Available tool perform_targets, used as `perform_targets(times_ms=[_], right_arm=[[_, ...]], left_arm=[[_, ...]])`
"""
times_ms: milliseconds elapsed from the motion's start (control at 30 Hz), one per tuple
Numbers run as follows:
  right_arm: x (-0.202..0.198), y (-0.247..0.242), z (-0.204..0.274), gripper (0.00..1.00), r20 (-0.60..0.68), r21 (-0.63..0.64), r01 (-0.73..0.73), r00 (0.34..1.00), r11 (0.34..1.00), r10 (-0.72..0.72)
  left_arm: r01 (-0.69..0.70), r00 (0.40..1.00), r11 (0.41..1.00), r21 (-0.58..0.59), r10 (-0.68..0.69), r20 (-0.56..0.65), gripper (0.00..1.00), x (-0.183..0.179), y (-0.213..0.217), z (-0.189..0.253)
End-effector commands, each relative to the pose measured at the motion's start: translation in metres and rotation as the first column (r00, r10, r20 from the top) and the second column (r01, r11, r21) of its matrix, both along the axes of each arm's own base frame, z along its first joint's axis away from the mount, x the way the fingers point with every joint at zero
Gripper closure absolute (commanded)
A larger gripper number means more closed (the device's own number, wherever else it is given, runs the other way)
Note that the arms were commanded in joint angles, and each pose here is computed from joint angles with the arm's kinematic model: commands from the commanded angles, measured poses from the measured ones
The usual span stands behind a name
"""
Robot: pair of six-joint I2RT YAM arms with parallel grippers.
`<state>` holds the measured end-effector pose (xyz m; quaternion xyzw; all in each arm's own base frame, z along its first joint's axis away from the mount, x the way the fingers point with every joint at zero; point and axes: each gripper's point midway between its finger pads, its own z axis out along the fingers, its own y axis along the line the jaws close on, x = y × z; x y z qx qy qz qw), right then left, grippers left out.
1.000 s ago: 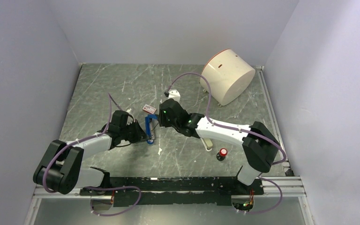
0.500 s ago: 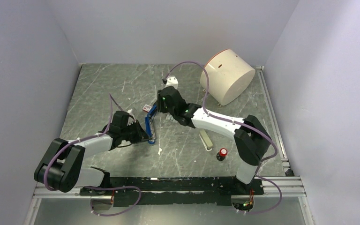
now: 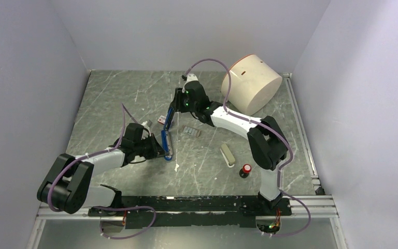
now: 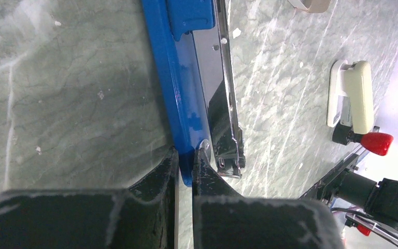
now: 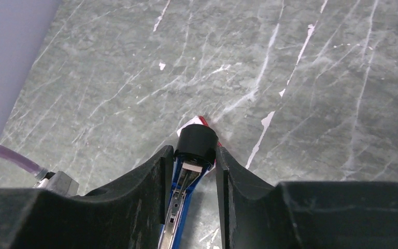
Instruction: Load the staples into the stapler
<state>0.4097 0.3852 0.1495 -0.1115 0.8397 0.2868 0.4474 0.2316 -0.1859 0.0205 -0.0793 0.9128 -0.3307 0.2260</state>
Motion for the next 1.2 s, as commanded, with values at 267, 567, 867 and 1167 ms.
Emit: perform_targets(times_ms=[267, 567, 867, 1167], right_arm=[[-0.029, 0.016, -0.031, 0.35, -0.119, 0.002, -0.114, 0.986, 0.993, 0.113], [-0.058, 0.017, -0.064, 0.24, -0.217, 0.029, -0.159, 0.963, 0.987, 0.162], [-0.073, 0.025, -0.093, 0.34, -0.265, -0.081, -0.123, 0.959, 0.989, 0.098], [-0.081, 0.024, -0.108, 0.44, -0.276, -0.181, -0.124, 0.959, 0.976, 0.071]], left_arm=[[0.045, 0.994, 0.991, 0.126, -0.032, -0.104, 0.92, -0.03, 0.017, -0.027], [0.05, 0.991, 0.994, 0.095, -0.038, -0.127, 0.91, -0.033, 0.013, -0.029], [0.01, 0.993, 0.997, 0.07, -0.002, -0.117, 0.89, -0.029, 0.01, -0.027], [-0.052, 0.994, 0.996, 0.08, 0.059, -0.093, 0.8, -0.025, 0.016, -0.021]])
